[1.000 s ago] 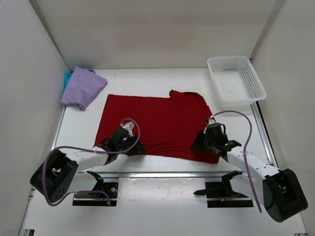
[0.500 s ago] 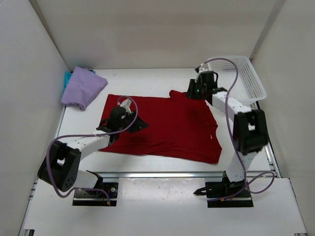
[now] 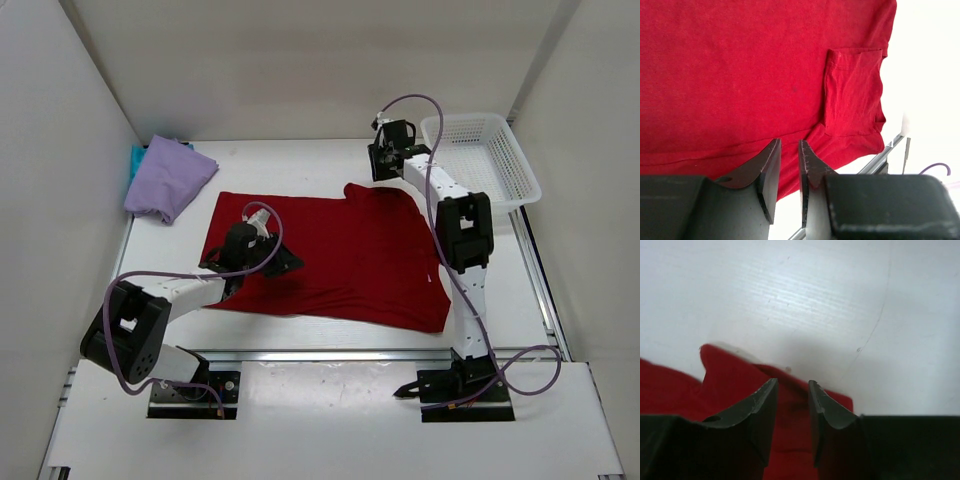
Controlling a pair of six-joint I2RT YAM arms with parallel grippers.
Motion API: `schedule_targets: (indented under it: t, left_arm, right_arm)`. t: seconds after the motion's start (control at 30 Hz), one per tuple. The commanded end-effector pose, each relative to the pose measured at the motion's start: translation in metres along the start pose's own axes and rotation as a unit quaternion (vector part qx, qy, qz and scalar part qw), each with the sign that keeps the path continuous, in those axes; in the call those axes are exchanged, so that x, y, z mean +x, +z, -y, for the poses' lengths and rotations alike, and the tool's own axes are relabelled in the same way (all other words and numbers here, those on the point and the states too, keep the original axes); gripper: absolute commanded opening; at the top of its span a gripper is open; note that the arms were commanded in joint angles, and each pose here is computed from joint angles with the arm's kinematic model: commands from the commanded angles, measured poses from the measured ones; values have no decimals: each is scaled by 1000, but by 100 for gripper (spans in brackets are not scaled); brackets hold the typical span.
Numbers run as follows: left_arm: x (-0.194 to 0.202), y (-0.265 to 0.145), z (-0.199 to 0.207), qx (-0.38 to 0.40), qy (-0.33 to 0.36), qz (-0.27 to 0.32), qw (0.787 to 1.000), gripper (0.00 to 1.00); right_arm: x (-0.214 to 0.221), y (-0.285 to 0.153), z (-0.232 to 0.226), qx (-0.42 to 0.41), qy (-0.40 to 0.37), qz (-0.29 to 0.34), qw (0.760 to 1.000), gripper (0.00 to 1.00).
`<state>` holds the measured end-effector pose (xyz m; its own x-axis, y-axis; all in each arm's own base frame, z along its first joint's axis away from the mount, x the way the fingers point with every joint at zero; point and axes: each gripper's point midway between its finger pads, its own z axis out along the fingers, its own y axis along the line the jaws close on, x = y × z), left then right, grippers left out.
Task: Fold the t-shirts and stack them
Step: Fold the flattened tshirt in 1/3 of the way
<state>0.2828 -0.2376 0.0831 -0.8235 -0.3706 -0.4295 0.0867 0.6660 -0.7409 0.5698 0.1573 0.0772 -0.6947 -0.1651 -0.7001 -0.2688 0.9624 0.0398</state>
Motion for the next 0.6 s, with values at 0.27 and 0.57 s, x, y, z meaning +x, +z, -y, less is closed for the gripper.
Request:
schedule_targets:
  t: [0.27,0.57]
  left_arm:
    - [1,0,0,18,-8,-1,1000,31]
    - [1,0,-5,15,-15,-1,1000,30]
  right_arm:
    - [5,19,-5,22,-64,-39,997,29]
    - [14,19,-1,15,-66,-50,996,29]
